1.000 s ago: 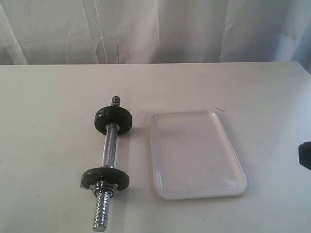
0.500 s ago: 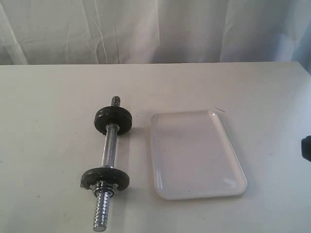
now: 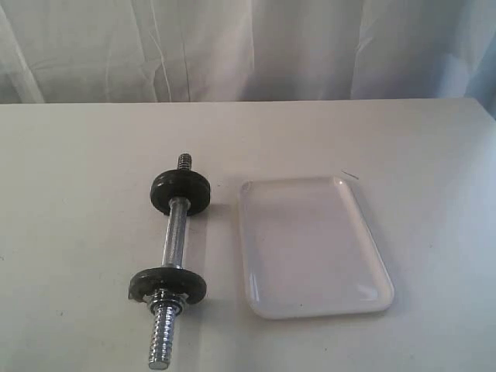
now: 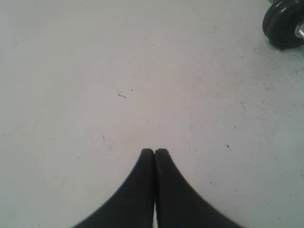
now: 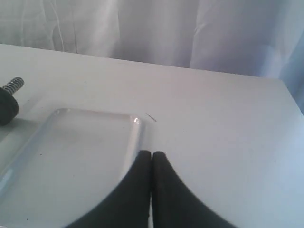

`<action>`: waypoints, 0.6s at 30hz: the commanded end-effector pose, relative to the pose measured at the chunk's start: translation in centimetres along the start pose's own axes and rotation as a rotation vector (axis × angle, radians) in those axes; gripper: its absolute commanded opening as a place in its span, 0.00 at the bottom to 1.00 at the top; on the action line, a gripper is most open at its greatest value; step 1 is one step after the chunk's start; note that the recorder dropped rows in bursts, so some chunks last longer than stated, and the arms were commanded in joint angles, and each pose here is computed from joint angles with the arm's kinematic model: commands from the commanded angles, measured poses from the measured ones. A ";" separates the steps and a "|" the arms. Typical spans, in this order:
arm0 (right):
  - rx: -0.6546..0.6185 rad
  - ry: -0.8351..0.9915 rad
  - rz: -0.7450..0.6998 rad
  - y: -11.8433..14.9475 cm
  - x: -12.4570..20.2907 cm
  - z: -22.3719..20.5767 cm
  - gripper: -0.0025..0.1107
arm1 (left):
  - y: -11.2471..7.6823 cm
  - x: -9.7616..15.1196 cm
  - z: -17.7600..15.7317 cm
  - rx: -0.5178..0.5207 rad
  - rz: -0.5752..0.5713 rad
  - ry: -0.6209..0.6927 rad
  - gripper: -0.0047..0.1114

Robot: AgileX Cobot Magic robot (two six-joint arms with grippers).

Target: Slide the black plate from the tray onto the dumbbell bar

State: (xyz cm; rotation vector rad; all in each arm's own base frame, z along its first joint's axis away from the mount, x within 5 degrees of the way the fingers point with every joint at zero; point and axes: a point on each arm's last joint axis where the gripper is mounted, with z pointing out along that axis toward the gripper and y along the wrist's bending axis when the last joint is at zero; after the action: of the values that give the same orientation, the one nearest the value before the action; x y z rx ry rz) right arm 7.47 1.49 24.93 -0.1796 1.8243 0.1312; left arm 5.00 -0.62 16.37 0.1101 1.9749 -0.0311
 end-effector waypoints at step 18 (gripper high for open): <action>0.022 0.074 0.038 -0.1 6.9 1.0 0.02 | -0.1 0.1 0.0 0.007 -0.016 -0.002 0.04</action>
State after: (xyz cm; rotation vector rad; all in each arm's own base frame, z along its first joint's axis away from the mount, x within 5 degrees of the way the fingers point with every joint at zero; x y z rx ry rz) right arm 6.70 1.17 18.06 -0.1254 1.9191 0.1383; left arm 5.00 -0.62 16.37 0.1101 1.9749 -0.0311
